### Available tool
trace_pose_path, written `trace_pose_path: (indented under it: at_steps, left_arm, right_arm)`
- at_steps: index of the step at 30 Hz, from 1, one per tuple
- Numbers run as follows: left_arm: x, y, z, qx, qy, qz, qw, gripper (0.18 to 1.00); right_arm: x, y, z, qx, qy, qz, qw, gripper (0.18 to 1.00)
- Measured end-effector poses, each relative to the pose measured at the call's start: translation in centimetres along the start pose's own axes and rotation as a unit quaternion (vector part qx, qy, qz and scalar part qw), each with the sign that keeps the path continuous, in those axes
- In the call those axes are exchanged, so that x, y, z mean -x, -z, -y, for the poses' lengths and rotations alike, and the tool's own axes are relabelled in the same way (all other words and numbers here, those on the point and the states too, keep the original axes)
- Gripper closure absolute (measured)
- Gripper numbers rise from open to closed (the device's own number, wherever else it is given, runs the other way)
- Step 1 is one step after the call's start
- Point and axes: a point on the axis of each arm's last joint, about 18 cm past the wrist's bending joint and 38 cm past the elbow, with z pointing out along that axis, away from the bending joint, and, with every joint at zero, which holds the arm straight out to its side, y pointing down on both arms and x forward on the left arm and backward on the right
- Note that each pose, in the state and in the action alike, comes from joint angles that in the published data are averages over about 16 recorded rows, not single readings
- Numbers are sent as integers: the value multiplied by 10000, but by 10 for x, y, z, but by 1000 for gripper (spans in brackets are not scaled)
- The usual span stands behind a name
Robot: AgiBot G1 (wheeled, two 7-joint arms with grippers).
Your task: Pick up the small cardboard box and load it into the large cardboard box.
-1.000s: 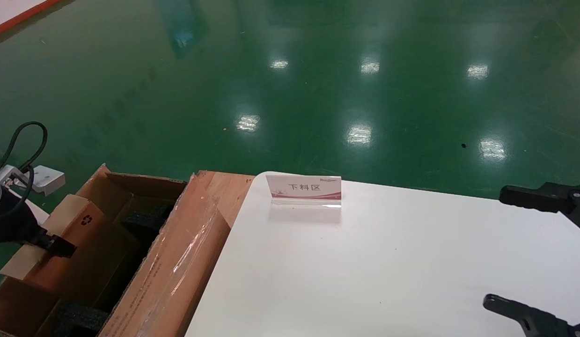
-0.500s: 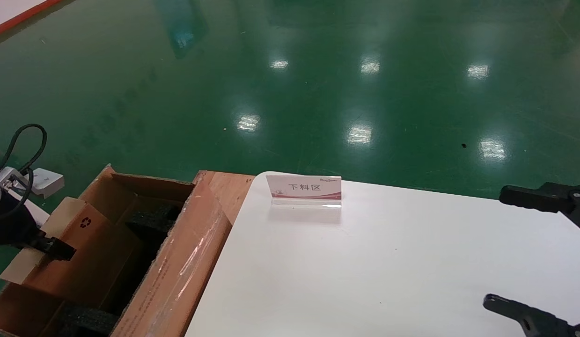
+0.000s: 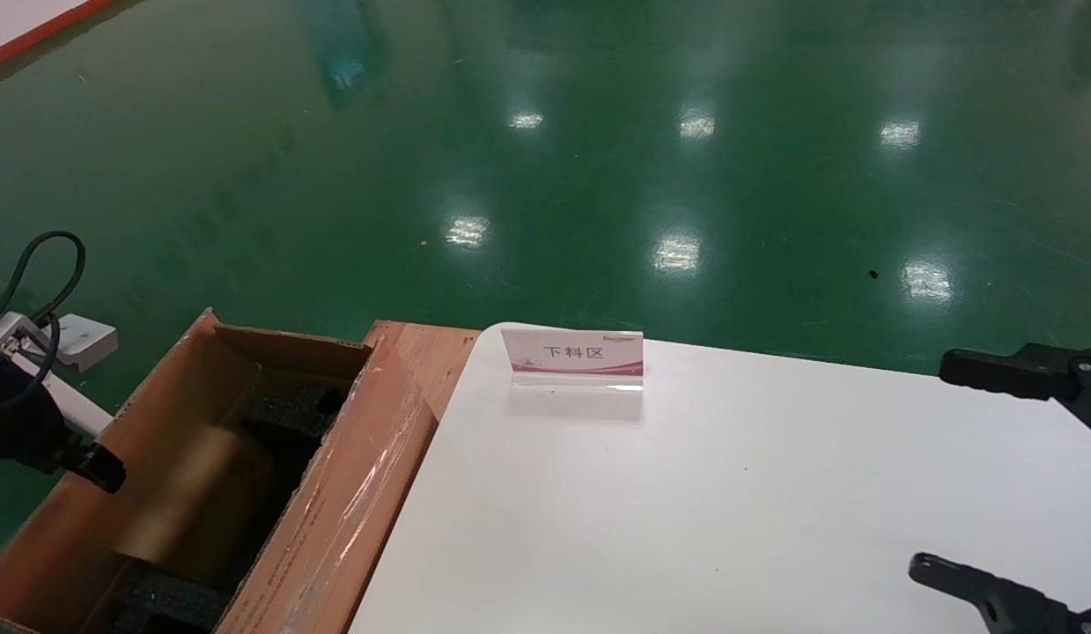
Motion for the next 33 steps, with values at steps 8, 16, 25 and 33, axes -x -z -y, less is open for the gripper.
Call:
trace_pose_path:
  at_steps: [8,16,25,33]
  left_arm:
    - [-20,21,19,-400,-432,-233,9980,465]
    - [-59,74,56,-1438,-1144,-799,9797,315]
    - [-96,133,86,-2474,-1676,-1324,9451,218]
    - [-130,153,97,-2796,-2152,-1769,9188,186]
  right_arm:
    - [0,0,0,0,0,0,10000,178]
    - [0,0,0,0,0,0,10000,178]
    - [0,0,0,0,-1,-2,10000,178]
    - [0,0,0,1,-2,-3,10000,178]
